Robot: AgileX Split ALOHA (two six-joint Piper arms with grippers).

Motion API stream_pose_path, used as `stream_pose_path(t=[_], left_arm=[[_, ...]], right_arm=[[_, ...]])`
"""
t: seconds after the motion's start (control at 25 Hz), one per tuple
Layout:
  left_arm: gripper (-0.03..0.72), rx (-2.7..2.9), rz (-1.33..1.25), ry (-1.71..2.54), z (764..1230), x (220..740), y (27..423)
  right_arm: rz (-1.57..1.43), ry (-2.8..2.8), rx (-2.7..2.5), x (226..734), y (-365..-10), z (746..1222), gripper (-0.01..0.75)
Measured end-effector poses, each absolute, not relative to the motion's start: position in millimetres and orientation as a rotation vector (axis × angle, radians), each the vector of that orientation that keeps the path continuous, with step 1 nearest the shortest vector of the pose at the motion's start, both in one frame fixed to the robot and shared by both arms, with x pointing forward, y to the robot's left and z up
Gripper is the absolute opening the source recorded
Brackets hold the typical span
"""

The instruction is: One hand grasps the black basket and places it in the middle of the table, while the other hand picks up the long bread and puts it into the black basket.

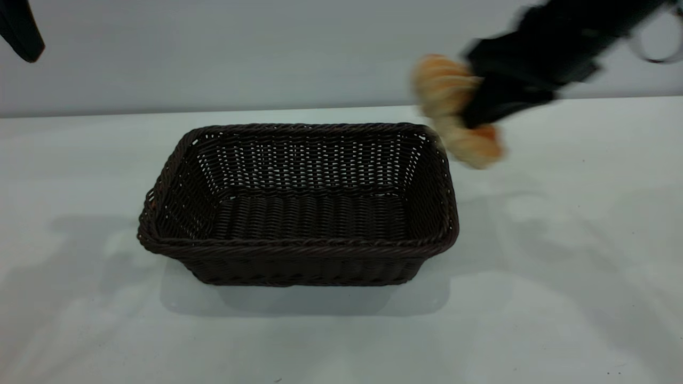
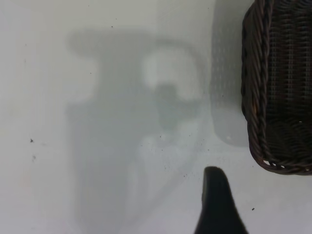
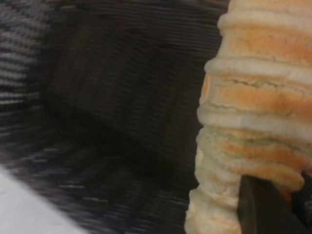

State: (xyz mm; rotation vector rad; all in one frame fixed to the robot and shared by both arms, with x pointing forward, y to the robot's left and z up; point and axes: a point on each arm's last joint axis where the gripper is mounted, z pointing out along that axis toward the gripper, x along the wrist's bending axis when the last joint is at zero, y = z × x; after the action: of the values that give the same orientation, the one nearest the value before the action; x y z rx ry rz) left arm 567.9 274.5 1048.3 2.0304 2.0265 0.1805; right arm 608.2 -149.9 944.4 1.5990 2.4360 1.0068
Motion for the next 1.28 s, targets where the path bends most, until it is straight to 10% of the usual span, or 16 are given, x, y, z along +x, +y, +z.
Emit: stream_pose_path(t=[0.36, 0.56, 0.84, 1.28], left_arm=[[0.532, 2.058, 0.184, 2.033, 1048, 566, 276], [0.532, 2.11, 0.275, 2.027, 1063, 556, 283], [0.532, 2.093, 0.485, 2.044, 1105, 513, 296], [0.532, 1.954, 0.622, 1.996, 1123, 404, 304]], right_arm=[[1.016, 2.609, 1.48, 610, -73, 915, 0.254], [0.918, 2.55, 1.581, 625, -122, 945, 0.396], [0.401, 2.374, 1.756, 602, -221, 1018, 0.401], [0.38, 2.196, 1.8, 459, -260, 1076, 0.401]])
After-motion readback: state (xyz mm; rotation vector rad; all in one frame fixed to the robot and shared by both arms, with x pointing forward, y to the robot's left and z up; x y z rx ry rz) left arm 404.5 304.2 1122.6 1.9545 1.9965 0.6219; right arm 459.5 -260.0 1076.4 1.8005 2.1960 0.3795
